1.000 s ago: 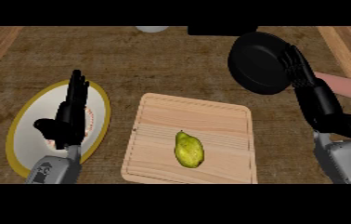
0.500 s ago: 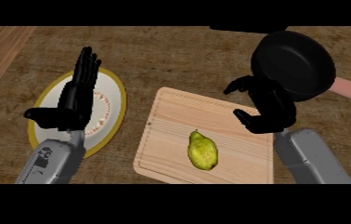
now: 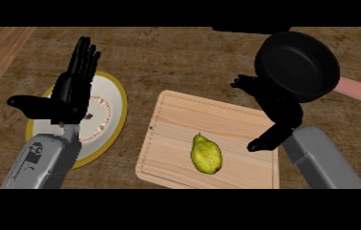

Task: Pick the pear from the cutting board and place it in the pot

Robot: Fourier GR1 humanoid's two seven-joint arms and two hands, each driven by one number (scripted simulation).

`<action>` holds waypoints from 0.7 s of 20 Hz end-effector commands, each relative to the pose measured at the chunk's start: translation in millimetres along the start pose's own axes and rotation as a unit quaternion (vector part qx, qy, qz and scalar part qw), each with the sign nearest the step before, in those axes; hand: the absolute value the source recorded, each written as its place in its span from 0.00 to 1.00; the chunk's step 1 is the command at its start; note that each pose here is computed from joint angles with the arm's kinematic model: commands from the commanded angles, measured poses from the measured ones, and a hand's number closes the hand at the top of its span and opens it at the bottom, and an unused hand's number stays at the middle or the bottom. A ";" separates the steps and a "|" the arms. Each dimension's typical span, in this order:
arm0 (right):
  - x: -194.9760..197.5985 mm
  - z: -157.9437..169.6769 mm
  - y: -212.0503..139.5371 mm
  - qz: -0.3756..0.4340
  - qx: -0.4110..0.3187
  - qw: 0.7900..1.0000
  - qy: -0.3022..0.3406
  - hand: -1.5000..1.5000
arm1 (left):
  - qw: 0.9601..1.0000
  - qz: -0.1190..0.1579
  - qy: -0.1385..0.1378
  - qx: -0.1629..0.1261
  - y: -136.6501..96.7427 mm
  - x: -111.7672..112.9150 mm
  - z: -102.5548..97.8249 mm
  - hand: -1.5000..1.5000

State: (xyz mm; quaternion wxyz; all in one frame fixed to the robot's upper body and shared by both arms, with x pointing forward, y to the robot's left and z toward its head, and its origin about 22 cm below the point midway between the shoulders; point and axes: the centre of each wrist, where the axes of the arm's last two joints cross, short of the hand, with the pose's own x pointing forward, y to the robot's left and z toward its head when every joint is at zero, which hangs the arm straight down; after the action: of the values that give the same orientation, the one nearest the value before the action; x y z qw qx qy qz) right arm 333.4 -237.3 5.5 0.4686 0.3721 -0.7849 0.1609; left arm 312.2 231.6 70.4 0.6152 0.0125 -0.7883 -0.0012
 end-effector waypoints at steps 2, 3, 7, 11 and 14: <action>10.4 -4.9 -20.7 0.004 0.123 0.992 -0.012 0.00 | 1.000 0.006 0.009 0.008 5.8 0.6 -4.4 0.50; 6.4 -8.5 -15.7 0.018 0.137 0.990 -0.006 0.00 | 1.000 -0.003 0.013 -0.002 7.5 7.2 -3.2 0.50; 33.6 -26.4 -31.3 0.074 0.203 0.976 0.008 0.00 | 1.000 -0.003 0.014 -0.001 6.3 4.1 -1.6 0.50; 17.5 -35.7 -23.2 0.093 0.238 0.967 0.019 0.00 | 1.000 -0.003 0.009 0.000 3.5 7.1 -5.1 0.50; 5.4 -34.1 -15.2 0.102 0.269 0.957 0.034 0.00 | 1.000 -0.002 0.015 0.014 9.2 5.3 -3.4 0.50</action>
State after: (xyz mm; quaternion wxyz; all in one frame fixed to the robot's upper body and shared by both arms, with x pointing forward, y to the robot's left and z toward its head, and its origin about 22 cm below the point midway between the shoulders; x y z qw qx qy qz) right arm 358.6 -230.0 32.4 0.4092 0.2941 -0.7629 0.4049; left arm 315.2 239.7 76.3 0.6244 0.0169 -0.7809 0.0017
